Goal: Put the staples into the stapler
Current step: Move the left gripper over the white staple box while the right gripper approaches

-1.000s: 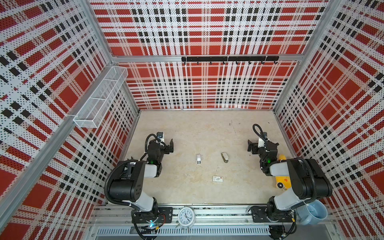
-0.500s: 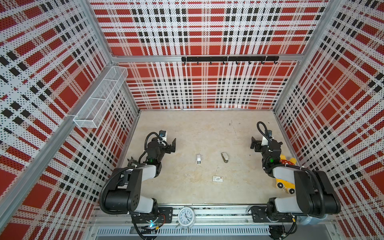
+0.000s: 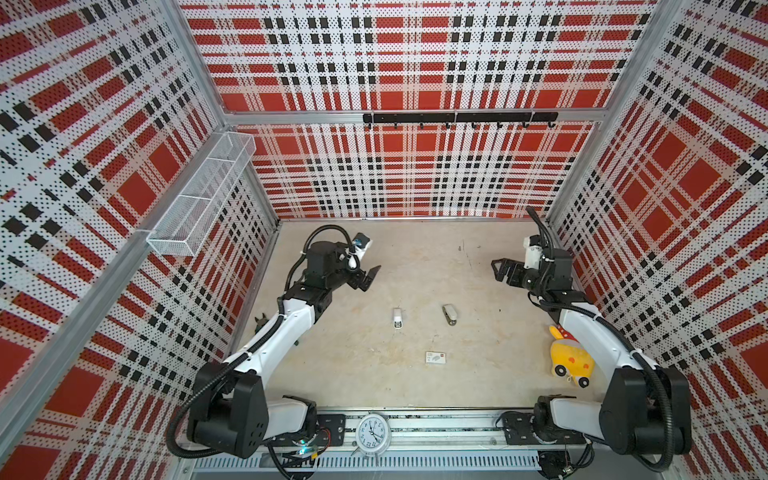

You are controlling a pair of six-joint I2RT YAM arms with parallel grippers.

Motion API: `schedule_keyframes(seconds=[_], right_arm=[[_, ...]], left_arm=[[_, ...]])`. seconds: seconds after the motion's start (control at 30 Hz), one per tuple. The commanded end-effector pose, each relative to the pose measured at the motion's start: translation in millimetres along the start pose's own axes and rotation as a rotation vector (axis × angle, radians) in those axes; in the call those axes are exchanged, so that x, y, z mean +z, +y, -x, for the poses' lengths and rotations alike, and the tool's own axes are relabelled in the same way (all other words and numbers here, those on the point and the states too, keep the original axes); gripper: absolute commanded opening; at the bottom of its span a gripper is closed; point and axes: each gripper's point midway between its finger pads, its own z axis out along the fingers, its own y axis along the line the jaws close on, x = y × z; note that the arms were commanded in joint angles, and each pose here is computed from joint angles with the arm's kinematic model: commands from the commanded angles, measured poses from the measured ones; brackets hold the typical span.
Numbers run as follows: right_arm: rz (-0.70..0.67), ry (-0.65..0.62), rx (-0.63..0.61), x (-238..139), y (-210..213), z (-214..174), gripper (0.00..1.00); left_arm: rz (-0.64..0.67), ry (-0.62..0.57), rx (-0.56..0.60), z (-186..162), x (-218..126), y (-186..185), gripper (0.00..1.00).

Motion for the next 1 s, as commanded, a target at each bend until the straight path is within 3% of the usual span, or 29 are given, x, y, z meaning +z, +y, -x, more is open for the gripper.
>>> schedule_keyframes(seconds=[0.0,0.23,0.4,0.57,0.97], right_arm=[[0.063,0.177,0.108,-1,10,-36,1.0],[0.042,0.337,0.201,-12,6,-79,1.0],[-0.046,0.301,0.228,-36,-2,-80,1.0],[-0.028,0.198,0.236,-65,7,-69,1.0],[-0.033,0.194,0.286,-86,10,-77,1.0]], left_arm=[[-0.162,0.139,0.111,-9,5,-46,0.99],[-0.394,0.17,0.315,33,45,-115,0.99],[-0.514,0.202,0.419,39,84,-152,1.0],[-0.619,0.22,0.544,31,109,-189,1.0],[-0.749,0.284,0.793,-6,117,-236,0.99]])
